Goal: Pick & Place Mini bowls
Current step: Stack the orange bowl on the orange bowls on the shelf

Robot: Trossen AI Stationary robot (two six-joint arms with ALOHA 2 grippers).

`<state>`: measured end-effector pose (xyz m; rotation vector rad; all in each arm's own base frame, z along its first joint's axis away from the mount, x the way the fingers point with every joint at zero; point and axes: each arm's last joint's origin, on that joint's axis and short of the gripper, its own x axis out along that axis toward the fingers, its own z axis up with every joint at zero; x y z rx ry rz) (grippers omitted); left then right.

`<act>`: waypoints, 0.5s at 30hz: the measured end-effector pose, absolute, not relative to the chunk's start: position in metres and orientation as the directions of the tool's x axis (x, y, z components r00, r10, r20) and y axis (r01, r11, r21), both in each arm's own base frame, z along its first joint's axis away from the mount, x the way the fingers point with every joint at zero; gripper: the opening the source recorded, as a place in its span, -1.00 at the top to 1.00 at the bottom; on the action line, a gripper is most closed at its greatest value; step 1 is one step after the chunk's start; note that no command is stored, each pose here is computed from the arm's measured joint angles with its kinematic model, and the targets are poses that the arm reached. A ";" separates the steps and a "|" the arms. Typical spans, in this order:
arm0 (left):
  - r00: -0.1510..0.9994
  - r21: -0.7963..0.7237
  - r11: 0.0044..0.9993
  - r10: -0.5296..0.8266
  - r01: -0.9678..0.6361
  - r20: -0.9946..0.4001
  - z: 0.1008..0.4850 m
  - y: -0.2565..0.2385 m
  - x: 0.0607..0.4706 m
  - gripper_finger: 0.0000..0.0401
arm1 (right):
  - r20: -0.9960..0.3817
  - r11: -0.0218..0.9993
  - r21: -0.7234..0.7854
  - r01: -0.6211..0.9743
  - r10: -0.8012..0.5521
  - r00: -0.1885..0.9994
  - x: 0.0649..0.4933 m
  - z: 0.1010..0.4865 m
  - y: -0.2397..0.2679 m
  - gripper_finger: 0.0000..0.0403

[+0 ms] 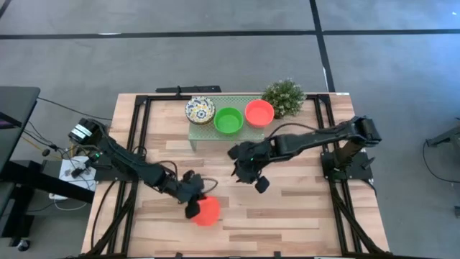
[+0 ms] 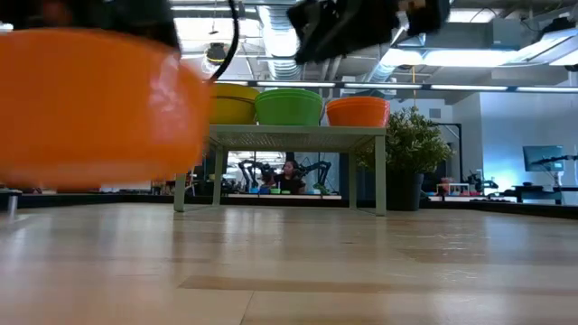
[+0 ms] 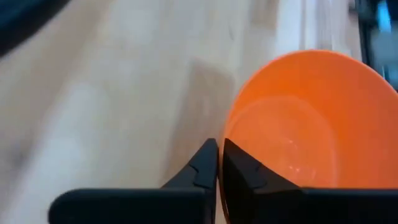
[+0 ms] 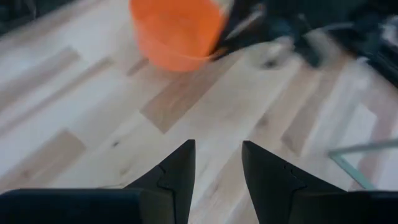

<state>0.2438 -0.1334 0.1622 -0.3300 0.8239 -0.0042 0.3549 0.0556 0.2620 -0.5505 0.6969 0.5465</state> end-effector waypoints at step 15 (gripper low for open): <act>0.691 -0.378 0.871 -0.064 -0.314 -0.720 0.176 -0.059 0.263 0.96 | -0.731 0.612 -0.429 -0.665 0.197 0.653 0.380 0.234 0.085 0.17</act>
